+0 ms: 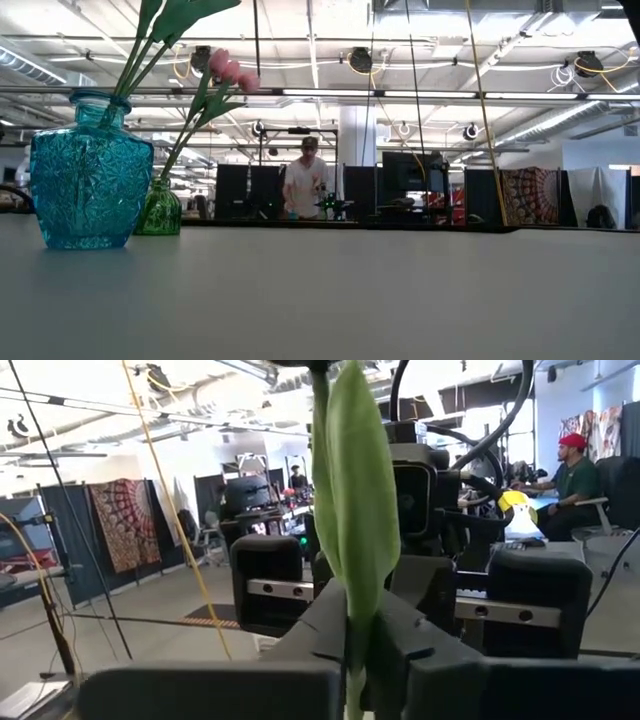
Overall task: Sort flowers into vase by color
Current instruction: Put the black flower into the red vase
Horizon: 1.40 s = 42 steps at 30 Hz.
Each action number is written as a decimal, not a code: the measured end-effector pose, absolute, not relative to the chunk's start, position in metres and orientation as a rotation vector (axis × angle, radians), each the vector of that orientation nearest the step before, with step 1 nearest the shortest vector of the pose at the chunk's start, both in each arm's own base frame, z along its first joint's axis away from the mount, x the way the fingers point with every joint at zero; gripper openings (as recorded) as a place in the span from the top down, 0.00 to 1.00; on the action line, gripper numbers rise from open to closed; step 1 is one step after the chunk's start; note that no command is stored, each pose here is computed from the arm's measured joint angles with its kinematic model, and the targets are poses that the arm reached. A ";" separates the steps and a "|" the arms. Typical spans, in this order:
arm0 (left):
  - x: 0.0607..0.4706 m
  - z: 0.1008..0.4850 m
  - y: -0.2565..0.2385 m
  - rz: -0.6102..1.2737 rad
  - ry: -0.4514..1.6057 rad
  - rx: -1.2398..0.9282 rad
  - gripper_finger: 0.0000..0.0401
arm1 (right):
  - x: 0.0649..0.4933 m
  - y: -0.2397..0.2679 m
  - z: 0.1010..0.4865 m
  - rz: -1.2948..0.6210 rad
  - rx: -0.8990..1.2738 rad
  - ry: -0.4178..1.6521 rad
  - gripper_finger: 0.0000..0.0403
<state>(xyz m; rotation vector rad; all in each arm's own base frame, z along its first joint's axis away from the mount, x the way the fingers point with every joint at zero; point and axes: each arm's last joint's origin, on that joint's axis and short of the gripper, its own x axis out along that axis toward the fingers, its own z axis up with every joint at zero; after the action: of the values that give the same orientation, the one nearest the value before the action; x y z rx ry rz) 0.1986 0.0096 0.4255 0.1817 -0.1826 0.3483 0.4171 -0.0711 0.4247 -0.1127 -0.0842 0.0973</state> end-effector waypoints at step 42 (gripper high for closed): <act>0.047 0.417 0.007 0.244 -0.062 0.115 0.97 | 0.417 -0.074 0.406 0.019 -0.125 0.108 0.70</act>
<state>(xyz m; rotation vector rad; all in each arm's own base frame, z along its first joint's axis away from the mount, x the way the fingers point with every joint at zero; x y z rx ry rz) 0.0470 0.0068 0.4168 0.1148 -0.0623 0.2437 0.4169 -0.0742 0.4062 -0.1254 0.1079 0.0190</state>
